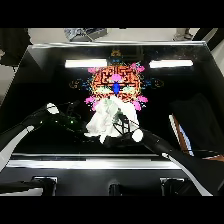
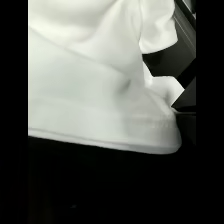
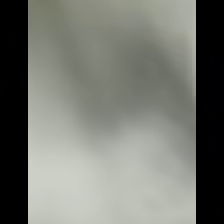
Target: Fold the shirts.
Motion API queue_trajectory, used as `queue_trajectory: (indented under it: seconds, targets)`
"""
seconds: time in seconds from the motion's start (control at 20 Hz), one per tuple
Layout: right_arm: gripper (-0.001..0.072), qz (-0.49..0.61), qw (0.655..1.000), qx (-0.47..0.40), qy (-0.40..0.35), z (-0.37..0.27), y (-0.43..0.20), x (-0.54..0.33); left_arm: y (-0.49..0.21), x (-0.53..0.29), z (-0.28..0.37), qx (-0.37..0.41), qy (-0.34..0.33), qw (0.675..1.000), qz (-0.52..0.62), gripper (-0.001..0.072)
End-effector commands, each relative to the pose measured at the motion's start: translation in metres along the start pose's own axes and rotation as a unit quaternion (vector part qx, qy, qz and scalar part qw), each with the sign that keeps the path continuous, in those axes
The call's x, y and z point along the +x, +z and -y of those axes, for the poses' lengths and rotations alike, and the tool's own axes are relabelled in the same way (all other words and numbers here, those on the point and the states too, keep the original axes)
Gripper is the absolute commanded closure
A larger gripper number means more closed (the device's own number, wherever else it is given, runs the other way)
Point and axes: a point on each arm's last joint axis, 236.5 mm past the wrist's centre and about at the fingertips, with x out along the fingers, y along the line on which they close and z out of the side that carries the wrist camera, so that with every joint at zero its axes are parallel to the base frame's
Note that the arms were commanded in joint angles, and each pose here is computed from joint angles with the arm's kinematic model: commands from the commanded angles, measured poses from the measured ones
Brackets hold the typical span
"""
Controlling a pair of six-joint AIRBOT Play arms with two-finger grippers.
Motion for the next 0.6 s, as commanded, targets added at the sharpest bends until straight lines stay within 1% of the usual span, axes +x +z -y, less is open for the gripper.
queue_trajectory:
  seconds: [0.0, 0.05, 0.1, 0.15, 0.25, 0.3, 0.4, 0.45, 0.5, 0.55]
  targets:
    - [0.0104, 0.064, 0.997, 0.047, -0.012, 0.01, 0.03, 0.002, 0.0, -0.006, 0.005, 0.01, -0.002, 1.0, 0.006, 0.0682]
    - [0.0123, 0.068, 0.996, 0.058, -0.013, 0.011, 0.032, 0.002, 0.001, -0.007, 0.005, 0.01, -0.002, 1.0, 0.007, 0.0682]
    - [0.0522, 0.069, 0.996, 0.058, -0.017, 0.012, 0.032, 0.001, 0.001, -0.007, 0.005, 0.01, -0.002, 1.0, 0.007, 0.0682]
    - [0.0656, 0.061, 0.996, 0.065, -0.017, 0.012, 0.028, 0.001, 0.001, -0.007, 0.005, 0.011, -0.002, 1.0, 0.007, 0.0682]
    - [0.0664, 0.057, 0.997, 0.057, -0.019, 0.013, 0.027, 0.001, 0.001, -0.007, 0.005, 0.01, -0.001, 1.0, 0.007, 0.0682]
    - [0.0665, 0.056, 0.997, 0.038, -0.021, 0.012, 0.027, -0.001, 0.001, -0.007, 0.005, 0.011, -0.001, 1.0, 0.008, 0.0682]
    - [0.0665, 0.066, 0.995, -0.063, -0.031, 0.003, 0.036, -0.017, 0.01, -0.02, 0.007, 0.028, 0.001, 0.999, 0.029, 0.0684]
    - [0.0665, 0.071, 0.988, -0.127, -0.045, -0.001, 0.044, -0.035, 0.023, -0.039, 0.011, 0.041, 0.009, 0.997, 0.059, 0.0684]
    - [0.0665, 0.074, 0.978, -0.184, -0.069, 0.0, 0.053, -0.058, 0.039, -0.065, 0.016, 0.059, 0.02, 0.993, 0.102, 0.0684]
    - [0.0665, 0.084, 0.961, -0.238, -0.11, 0.006, 0.069, -0.093, 0.057, -0.1, 0.025, 0.08, 0.033, 0.984, 0.154, 0.0684]
